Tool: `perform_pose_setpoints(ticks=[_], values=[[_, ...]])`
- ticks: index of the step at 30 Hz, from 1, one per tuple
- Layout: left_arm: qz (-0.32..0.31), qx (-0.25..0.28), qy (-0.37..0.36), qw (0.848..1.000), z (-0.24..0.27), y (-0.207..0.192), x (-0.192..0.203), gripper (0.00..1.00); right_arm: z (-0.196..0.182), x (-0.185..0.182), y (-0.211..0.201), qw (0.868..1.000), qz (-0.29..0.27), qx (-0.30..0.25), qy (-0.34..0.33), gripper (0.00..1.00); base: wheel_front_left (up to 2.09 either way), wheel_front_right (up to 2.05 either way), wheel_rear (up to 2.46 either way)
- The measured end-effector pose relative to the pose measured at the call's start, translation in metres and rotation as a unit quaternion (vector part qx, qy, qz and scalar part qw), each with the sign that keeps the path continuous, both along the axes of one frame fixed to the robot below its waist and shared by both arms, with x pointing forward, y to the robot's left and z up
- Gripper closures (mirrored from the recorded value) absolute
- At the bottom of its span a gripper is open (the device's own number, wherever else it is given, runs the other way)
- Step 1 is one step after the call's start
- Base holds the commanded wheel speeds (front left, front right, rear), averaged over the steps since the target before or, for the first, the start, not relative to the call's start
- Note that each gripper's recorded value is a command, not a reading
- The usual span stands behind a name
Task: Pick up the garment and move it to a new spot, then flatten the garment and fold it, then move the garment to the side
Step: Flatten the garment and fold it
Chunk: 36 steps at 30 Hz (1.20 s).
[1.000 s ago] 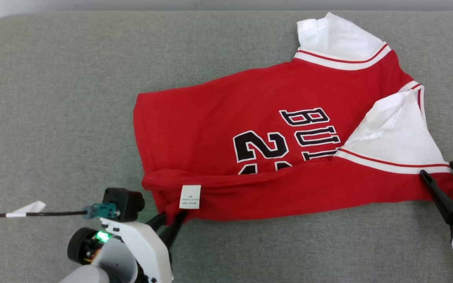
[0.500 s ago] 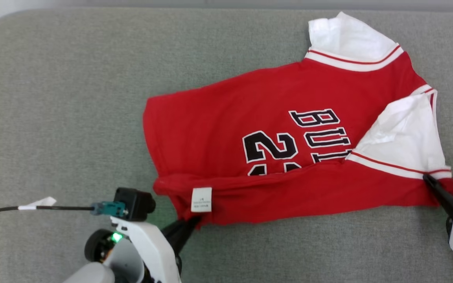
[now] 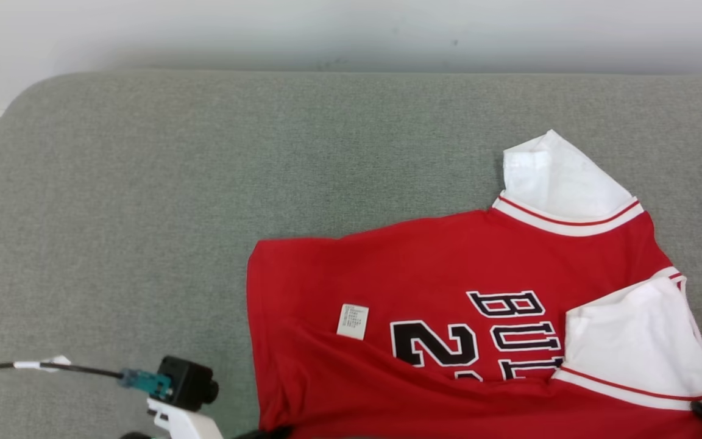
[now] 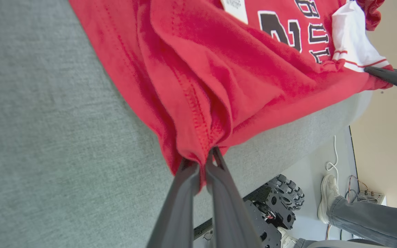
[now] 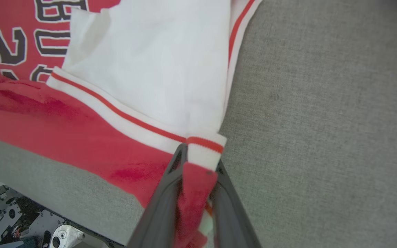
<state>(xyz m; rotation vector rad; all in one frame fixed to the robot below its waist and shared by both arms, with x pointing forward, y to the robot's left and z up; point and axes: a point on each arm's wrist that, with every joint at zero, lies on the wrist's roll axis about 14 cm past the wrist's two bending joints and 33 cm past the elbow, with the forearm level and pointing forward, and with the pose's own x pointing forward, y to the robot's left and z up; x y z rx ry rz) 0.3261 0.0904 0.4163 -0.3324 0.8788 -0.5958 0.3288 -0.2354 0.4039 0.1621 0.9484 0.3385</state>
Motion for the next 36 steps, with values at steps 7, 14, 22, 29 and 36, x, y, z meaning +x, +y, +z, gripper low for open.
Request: perform_pose_setpoints(ticks=[7, 14, 22, 29, 36], values=[[0.002, 0.012, 0.007, 1.0, -0.007, 0.0, -0.015, 0.0, -0.002, -0.01, 0.002, 1.0, -0.02, 0.006, -0.003, 0.0, 0.0, 0.0, 0.0], [0.03, 0.047, -0.038, 0.998, 0.009, 0.025, -0.002, 0.0, 0.044, 0.026, -0.016, 0.996, -0.036, -0.003, -0.081, 0.0, 0.0, 0.0, 0.0], [0.094, 0.089, -0.133, 0.983, 0.032, 0.047, 0.074, 0.0, 0.078, 0.115, -0.002, 0.986, -0.003, -0.027, -0.163, 0.0, 0.0, 0.0, 0.0], [0.092, 0.096, -0.155, 0.979, 0.021, 0.031, 0.119, 0.0, 0.051, 0.195, 0.033, 0.985, 0.037, -0.058, -0.156, 0.0, 0.0, 0.0, 0.0], [0.098, 0.1, -0.137, 0.981, -0.002, 0.033, 0.131, 0.0, 0.004, 0.238, 0.065, 0.987, 0.067, -0.076, -0.122, 0.0, 0.0, 0.0, 0.0]])
